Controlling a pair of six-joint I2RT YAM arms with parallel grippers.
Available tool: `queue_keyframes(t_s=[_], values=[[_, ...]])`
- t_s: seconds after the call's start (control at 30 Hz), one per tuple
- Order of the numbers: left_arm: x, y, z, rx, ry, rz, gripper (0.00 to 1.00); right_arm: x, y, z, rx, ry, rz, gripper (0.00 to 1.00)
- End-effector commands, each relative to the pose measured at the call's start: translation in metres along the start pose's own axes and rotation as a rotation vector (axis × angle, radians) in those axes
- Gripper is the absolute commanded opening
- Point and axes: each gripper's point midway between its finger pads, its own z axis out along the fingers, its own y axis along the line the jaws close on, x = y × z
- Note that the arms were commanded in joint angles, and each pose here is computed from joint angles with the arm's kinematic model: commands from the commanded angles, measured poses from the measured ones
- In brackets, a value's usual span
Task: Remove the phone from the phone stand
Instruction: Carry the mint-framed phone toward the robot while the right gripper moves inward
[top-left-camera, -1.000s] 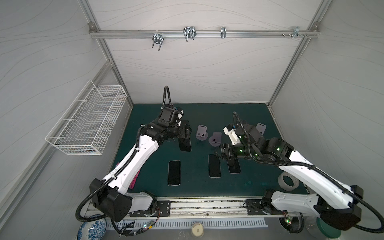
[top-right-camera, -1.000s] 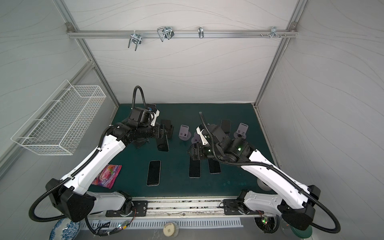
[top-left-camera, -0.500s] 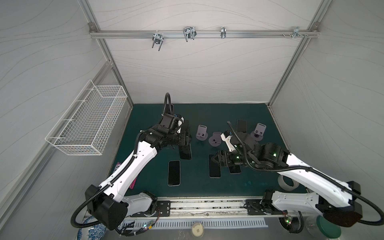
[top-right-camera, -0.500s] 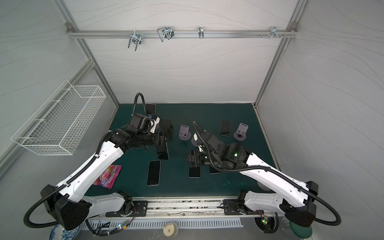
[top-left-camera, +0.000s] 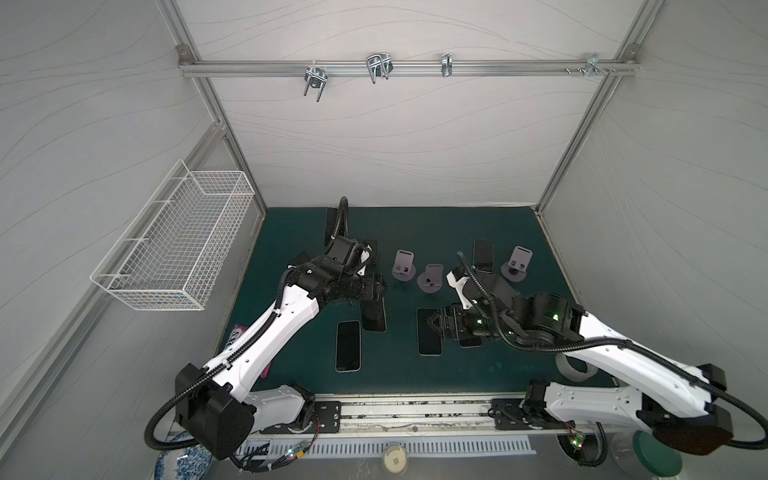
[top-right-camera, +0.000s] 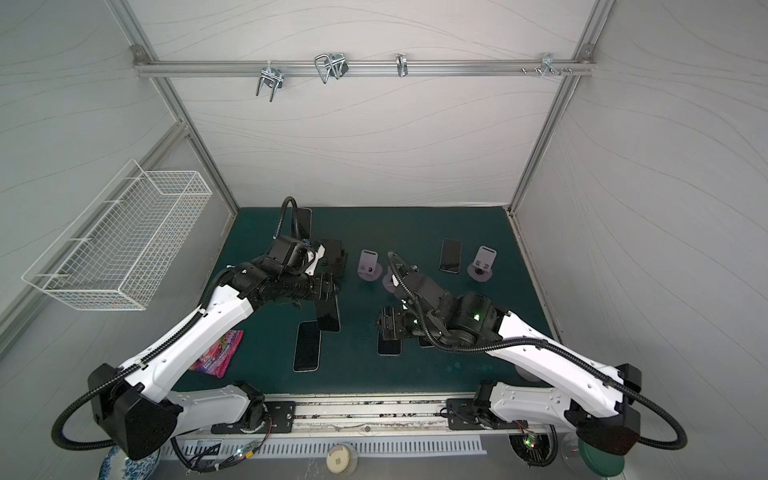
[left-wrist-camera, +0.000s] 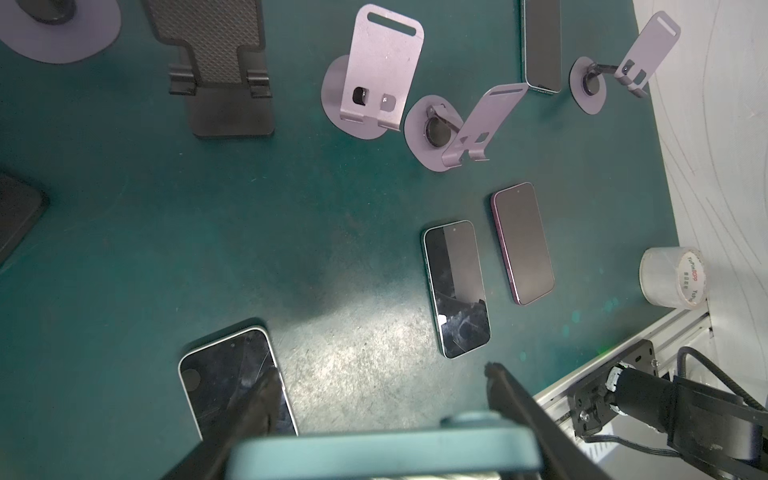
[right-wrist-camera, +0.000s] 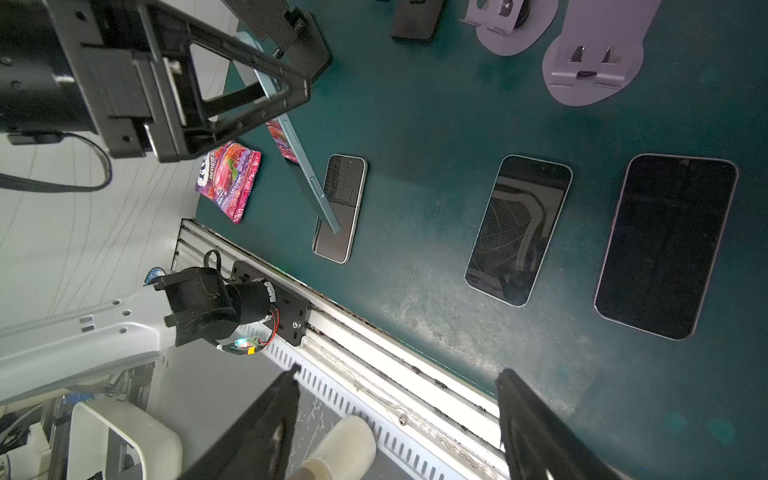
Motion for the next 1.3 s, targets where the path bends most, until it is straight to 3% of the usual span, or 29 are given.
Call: queue_keyframes(t_s=[0.0, 0.3, 0.8, 1.27], values=[[-0.013, -0.015, 0.005, 0.046, -0.034, 0.006, 0.33, 0.003, -0.009, -0.005, 0.035, -0.007, 0.011, 0.76], [0.002, -0.008, 0.027, -0.005, 0.066, 0.030, 0.32, 0.006, -0.013, 0.000, 0.043, -0.004, -0.007, 0.77], [0.007, -0.005, 0.043, -0.031, 0.121, 0.055, 0.32, -0.001, -0.005, 0.029, 0.029, 0.045, -0.045, 0.77], [0.004, -0.004, 0.053, -0.071, 0.187, 0.096, 0.29, -0.017, -0.028, 0.016, 0.027, -0.018, -0.016, 0.76]])
